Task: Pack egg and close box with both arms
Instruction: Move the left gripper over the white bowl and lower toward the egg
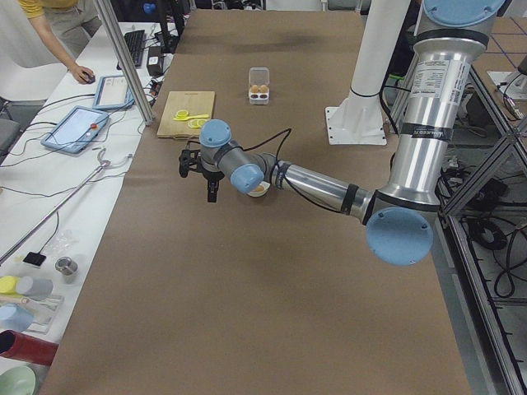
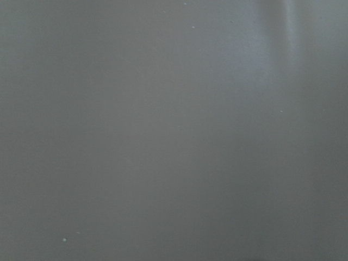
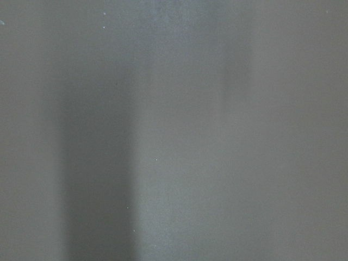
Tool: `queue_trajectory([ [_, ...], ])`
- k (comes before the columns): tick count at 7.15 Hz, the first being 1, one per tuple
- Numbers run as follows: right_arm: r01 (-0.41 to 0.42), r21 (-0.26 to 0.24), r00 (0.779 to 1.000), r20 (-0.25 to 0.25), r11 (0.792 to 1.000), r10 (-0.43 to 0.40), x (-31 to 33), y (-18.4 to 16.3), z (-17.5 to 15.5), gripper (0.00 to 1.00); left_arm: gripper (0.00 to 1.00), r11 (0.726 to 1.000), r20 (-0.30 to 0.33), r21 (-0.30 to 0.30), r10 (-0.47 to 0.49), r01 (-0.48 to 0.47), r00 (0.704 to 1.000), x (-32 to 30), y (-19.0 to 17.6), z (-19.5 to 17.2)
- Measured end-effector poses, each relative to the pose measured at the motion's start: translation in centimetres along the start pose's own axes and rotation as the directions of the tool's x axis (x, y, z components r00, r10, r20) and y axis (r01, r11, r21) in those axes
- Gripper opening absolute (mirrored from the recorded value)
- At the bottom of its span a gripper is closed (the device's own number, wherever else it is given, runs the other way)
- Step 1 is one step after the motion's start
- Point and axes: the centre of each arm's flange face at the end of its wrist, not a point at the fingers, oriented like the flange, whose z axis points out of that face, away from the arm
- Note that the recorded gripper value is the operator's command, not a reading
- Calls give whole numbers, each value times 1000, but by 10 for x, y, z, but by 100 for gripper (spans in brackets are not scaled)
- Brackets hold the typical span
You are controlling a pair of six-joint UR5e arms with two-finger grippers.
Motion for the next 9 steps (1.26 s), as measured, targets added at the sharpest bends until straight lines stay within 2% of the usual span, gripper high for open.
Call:
queue_trajectory([
  [5,1,1,1000,-3,1000,-1,0,-1,-1,100,98,1000,-10,-11,-26,26,1000,84,30,41],
  [9,2,0,1000,-5,1000,-2,0,-1,0,100,98,999,9,-50,-15,15,1000,105,58,74],
])
